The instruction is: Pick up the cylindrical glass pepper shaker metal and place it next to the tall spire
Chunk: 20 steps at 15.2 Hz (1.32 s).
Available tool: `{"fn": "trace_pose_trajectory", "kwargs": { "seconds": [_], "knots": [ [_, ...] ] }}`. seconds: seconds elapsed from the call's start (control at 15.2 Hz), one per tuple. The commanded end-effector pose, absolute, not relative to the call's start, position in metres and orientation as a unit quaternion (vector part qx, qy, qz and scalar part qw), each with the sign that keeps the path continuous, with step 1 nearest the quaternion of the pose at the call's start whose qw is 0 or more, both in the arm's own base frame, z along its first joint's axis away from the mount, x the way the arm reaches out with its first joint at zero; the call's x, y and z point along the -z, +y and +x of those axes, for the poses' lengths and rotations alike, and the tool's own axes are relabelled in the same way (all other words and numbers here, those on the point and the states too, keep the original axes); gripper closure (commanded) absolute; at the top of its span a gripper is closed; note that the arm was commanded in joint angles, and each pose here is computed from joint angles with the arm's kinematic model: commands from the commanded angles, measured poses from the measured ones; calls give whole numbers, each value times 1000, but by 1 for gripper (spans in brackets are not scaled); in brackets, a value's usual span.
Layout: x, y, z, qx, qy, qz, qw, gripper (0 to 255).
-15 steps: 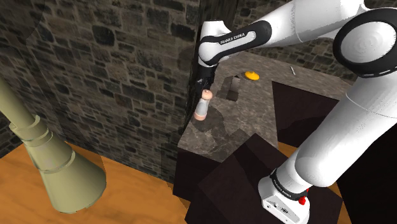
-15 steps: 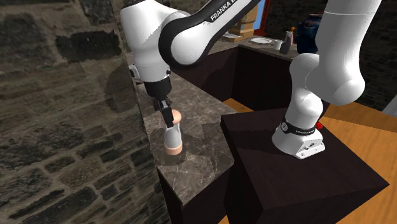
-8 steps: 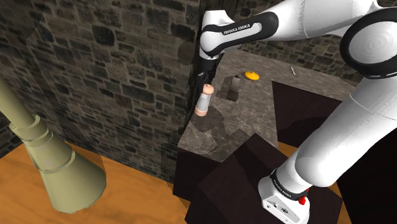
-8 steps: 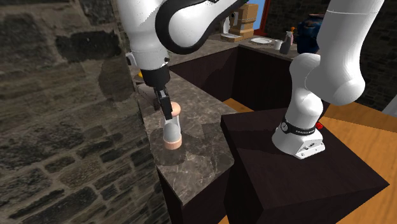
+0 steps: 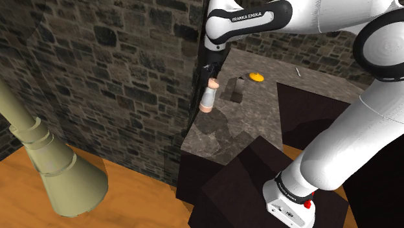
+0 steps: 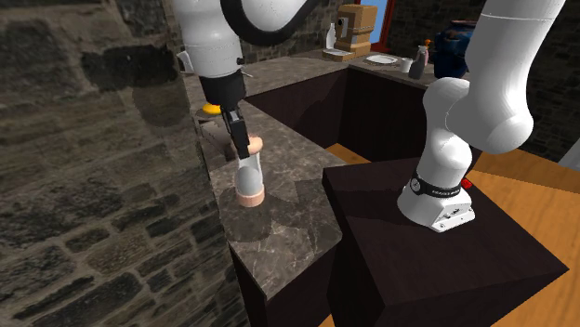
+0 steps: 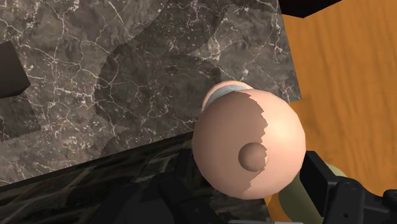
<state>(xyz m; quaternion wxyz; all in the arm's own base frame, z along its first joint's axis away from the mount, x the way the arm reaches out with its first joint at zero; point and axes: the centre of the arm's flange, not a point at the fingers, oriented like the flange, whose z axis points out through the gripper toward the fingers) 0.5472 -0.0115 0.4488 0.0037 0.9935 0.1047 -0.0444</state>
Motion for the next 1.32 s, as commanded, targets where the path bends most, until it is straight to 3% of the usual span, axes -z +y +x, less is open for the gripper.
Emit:
{"fn": "trace_pose_trajectory", "kwargs": {
  "seconds": [0.0,0.59,1.25],
  "knots": [
    [-460,-12,547,44,105,994,4,255],
    [-505,-12,547,44,105,994,4,255],
    [-482,-141,531,44,105,994,4,255]
  ]
}}
